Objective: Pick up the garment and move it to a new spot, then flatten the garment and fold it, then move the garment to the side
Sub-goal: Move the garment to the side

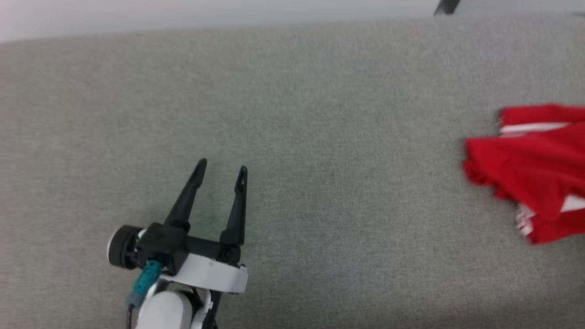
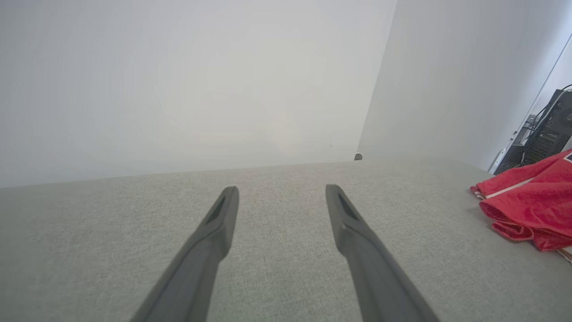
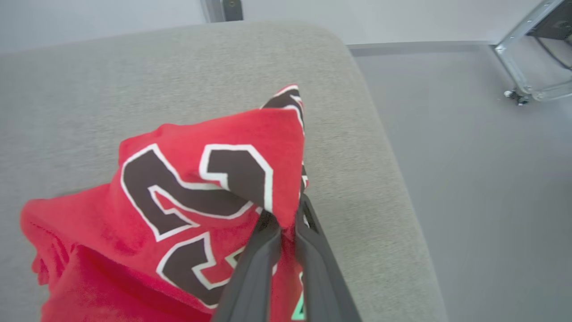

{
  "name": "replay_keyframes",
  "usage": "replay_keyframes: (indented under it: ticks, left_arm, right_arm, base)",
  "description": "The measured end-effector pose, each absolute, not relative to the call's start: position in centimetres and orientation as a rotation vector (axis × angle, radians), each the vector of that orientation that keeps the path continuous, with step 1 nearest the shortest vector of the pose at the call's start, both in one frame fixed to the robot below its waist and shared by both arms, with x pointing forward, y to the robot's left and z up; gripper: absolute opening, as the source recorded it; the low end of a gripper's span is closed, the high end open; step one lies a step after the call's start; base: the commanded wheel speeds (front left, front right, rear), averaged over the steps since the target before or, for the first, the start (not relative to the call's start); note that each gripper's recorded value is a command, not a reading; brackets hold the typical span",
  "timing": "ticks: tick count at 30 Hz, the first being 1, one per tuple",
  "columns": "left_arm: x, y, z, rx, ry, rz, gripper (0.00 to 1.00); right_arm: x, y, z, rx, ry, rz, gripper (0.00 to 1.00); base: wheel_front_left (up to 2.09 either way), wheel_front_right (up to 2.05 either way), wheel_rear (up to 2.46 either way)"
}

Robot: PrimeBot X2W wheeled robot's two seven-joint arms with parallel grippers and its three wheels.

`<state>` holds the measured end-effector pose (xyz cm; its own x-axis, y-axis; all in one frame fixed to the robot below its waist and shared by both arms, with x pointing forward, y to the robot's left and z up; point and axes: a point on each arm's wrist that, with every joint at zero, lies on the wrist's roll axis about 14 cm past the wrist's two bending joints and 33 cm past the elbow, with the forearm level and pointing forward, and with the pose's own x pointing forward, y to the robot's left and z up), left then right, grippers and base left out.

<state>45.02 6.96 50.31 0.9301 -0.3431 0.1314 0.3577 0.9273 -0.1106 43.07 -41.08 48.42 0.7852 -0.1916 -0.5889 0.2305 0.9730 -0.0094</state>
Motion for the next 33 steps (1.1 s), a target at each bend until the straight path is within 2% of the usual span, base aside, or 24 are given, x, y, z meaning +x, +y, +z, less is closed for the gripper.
replay_keyframes:
  ticks: [9,15,22,23,24,25,26,33]
  left_arm:
    - [47.3,6.7,48.6,-0.103,-0.107,-0.382,1.00]
    - [48.5,7.2,47.8,-0.085,-0.099,-0.375,1.00]
    - [48.8,7.3,47.8,-0.079,-0.103,-0.365,1.00]
    - [48.8,7.3,47.9,-0.078,-0.105,-0.362,1.00]
    - [48.8,7.4,48.0,-0.077,-0.106,-0.359,1.00]
    - [48.8,7.5,48.1,-0.074,-0.107,-0.356,1.00]
    - [48.7,7.6,48.2,-0.072,-0.109,-0.354,1.00]
    - [47.7,8.1,48.2,-0.098,-0.091,-0.340,1.00]
  right_arm:
    - [44.7,-47.5,48.6,-0.155,0.646,-0.406,0.00]
    - [44.8,-48.2,44.6,-0.218,0.741,-0.440,0.00]
    - [45.7,-47.6,42.4,-0.221,0.748,-0.451,0.00]
    - [45.7,-47.6,42.3,-0.219,0.745,-0.454,0.04]
    - [45.8,-47.7,42.4,-0.223,0.738,-0.458,0.37]
    - [45.7,-47.9,42.6,-0.220,0.729,-0.467,0.78]
    - [45.6,-48.1,42.8,-0.214,0.718,-0.477,1.00]
    - [44.8,-48.4,44.7,-0.227,0.667,-0.488,1.00]
  base:
    - [0.00,0.00,0.00]
    - [0.00,0.00,0.00]
    - [0.00,0.00,0.00]
    - [0.00,0.00,0.00]
    - [0.00,0.00,0.00]
    - [0.00,0.00,0.00]
    - [0.00,0.00,0.00]
    - [0.00,0.00,0.00]
